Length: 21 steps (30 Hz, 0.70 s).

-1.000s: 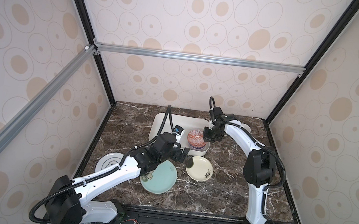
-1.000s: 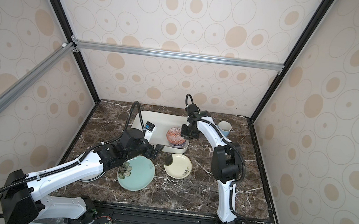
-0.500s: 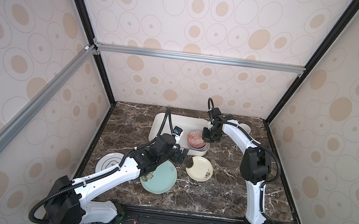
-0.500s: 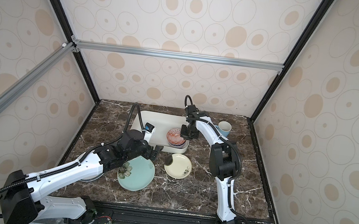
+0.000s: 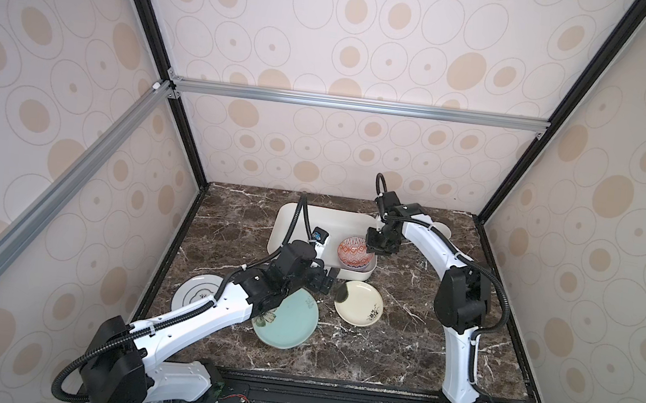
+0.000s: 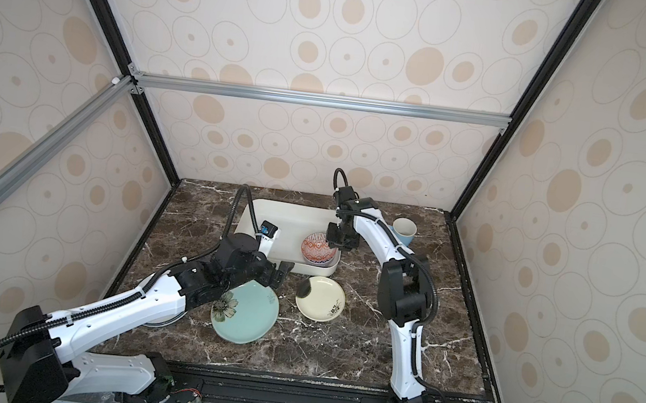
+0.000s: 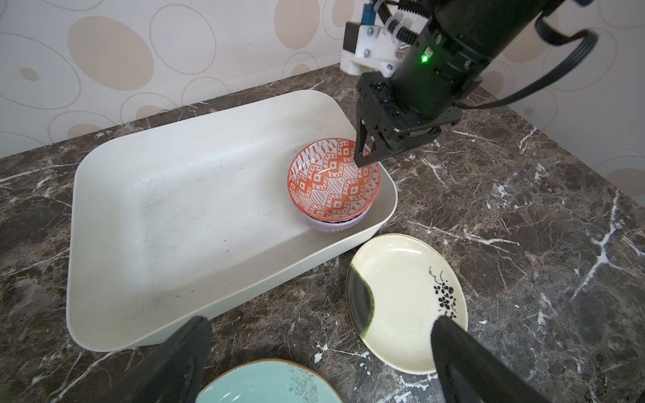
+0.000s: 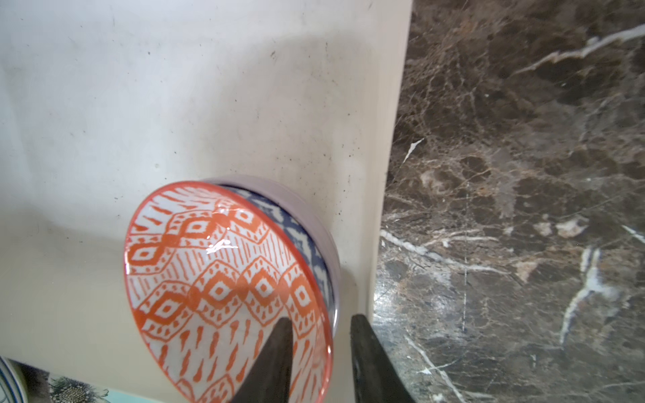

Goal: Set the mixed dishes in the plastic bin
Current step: 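Lower the orange-patterned bowl into the lavender bowl and open the right gripper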

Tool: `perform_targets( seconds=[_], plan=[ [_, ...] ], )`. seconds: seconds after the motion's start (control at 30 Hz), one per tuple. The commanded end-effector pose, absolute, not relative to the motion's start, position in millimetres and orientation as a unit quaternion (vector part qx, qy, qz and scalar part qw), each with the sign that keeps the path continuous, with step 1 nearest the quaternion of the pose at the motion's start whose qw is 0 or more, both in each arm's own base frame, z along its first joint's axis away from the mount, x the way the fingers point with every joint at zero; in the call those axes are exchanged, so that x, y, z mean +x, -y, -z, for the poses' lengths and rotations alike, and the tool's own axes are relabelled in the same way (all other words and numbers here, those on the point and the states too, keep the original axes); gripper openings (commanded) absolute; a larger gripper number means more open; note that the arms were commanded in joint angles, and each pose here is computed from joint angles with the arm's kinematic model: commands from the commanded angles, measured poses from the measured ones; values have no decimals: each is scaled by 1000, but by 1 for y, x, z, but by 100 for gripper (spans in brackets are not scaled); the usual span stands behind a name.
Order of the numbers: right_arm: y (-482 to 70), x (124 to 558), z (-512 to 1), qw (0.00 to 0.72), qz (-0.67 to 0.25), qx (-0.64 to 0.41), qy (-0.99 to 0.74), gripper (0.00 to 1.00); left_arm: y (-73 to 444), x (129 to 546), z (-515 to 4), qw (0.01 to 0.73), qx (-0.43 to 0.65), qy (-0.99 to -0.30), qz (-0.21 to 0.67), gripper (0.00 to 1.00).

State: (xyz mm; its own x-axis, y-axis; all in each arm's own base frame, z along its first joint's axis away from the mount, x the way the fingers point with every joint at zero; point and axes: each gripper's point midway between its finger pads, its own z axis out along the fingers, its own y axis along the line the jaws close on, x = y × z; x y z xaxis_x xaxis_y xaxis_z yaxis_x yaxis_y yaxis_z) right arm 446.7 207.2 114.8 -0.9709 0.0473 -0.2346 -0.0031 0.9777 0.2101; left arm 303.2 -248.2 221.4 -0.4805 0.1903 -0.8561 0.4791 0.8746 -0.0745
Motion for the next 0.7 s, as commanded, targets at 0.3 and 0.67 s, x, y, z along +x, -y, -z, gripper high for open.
perform_targets(
  seconds=[0.3,0.67],
  plan=[
    [-201,429,-121,115,-103,11,-988,11,248,301,-233,483,189,-839,166,99],
    [-205,431,-109,107,-106,12,-988,11,243,299,-234,484,184,-840,163,99]
  ],
)
